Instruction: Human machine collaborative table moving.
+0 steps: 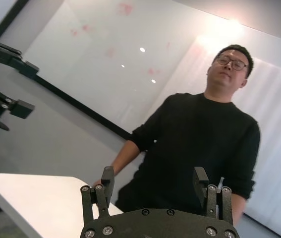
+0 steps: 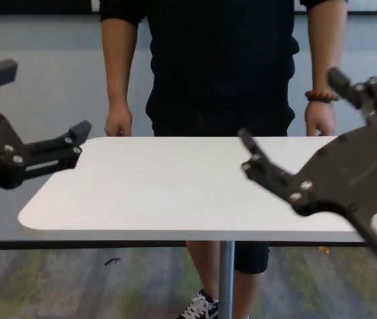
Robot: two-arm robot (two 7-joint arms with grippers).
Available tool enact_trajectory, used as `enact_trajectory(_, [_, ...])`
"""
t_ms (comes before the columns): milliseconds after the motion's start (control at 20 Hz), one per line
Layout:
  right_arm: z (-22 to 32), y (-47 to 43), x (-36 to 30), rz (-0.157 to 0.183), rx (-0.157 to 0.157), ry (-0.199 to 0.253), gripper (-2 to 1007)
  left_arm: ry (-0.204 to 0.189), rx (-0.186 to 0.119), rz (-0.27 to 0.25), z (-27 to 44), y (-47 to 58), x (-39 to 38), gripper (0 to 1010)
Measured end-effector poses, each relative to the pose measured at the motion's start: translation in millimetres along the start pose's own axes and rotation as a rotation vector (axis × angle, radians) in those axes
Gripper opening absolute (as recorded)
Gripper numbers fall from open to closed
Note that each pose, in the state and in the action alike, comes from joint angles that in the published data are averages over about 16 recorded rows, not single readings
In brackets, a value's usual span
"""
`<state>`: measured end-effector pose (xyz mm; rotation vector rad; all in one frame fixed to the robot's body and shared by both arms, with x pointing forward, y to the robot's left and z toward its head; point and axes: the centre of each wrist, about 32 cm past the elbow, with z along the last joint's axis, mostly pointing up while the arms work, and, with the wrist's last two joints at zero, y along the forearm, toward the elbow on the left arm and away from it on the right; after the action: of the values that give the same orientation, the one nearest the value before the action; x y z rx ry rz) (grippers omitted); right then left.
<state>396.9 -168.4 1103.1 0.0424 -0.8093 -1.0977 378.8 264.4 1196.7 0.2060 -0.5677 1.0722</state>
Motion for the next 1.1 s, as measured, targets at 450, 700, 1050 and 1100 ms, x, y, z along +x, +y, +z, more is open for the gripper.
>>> enact_trajectory(450, [7.7, 9.2, 22.8, -0.014, -0.085, 0.017, 1005, 0.028, 0.032, -0.033, 4.4, -16.3, 15.0, 1002])
enact_trajectory(700, [9.6, 15.5, 26.6, -0.038, -0.122, 0.047, 1005, 0.075, 0.051, -0.063, 2.6, -22.0, 22.6, 1002])
enact_trajectory(1050, [9.3, 18.9, 23.8, -0.063, -0.139, 0.055, 1005, 0.11, 0.061, -0.087, -2.6, -23.5, 27.8, 1002])
enact_trajectory(1100, [9.2, 19.0, 23.1, -0.066, -0.139, 0.055, 1005, 0.113, 0.062, -0.09, -3.5, -23.6, 28.1, 1002])
